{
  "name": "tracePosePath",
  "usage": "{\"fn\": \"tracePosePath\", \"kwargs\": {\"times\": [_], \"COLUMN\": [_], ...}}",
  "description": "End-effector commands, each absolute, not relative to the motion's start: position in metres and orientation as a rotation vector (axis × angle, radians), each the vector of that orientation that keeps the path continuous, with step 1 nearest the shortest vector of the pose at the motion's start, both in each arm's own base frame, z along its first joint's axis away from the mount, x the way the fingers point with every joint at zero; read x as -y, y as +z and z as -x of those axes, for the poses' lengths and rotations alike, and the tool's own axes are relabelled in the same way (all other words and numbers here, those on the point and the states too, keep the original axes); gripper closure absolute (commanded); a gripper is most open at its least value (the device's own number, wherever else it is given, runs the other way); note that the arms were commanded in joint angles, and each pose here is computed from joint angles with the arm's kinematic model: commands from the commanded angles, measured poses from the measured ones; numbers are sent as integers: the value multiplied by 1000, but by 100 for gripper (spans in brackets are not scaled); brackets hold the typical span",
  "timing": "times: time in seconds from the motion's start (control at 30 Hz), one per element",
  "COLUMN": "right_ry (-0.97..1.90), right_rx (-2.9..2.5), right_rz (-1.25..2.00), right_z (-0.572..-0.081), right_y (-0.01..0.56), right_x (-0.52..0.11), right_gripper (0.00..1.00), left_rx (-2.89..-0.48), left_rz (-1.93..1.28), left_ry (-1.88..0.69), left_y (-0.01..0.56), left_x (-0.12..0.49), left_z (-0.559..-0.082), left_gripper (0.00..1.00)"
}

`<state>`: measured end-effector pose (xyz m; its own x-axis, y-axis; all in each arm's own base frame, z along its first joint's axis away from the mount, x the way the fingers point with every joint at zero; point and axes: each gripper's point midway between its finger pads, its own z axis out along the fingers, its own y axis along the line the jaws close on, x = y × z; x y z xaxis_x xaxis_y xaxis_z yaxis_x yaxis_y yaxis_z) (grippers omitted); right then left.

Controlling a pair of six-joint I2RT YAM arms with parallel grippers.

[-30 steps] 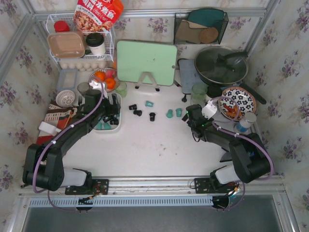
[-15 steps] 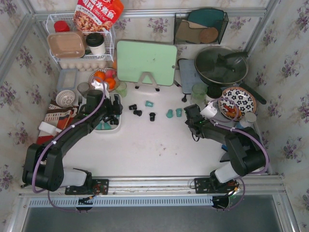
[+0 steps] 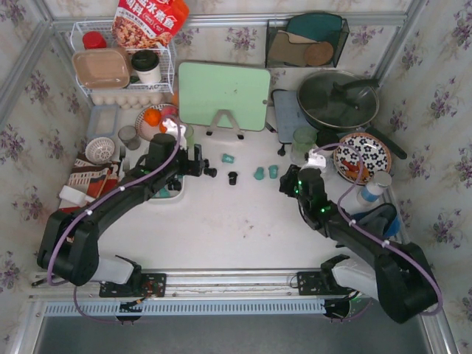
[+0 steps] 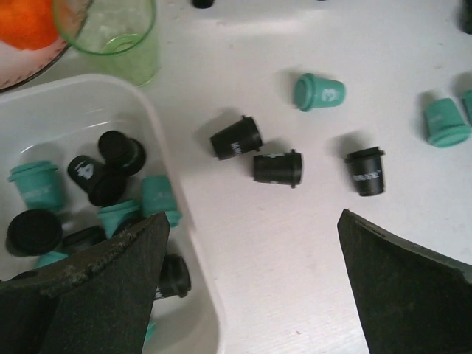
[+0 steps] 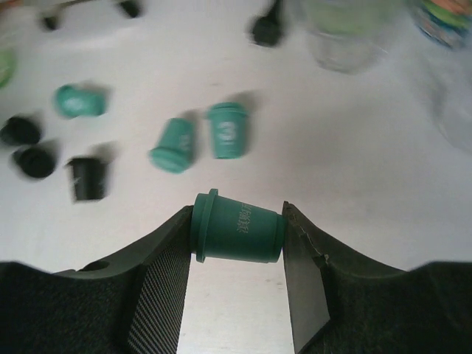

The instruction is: Mix the coffee capsules in the storage basket

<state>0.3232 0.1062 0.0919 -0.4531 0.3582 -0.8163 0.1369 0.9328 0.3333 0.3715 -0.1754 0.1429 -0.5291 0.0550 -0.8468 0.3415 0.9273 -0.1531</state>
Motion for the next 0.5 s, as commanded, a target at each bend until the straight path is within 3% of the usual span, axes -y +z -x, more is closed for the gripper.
{"fn": "tracePosePath", "kwargs": {"times": [0.0, 0.17, 0.33, 0.47], "right_ry": [408, 427, 409, 374], "right_rx": [-1783, -1433, -1056, -946], "right_rz": [135, 538, 813, 888], "right_z": [-323, -284, -231, -217], "right_y": [151, 188, 201, 201], "right_x": [-151, -194, -217, -223], "right_gripper": [70, 69, 76, 76], "left_rx": [-2094, -2126, -2050, -1998], "left_rz": [-366, -468, -640, -801], "left_ry": [-340, -415, -592, -724], "left_y": [153, 146, 161, 169], "left_x": [192, 220, 261, 293], "left_z": [-369, -354, -315, -283], "left_gripper": [1, 1, 1, 10]}}
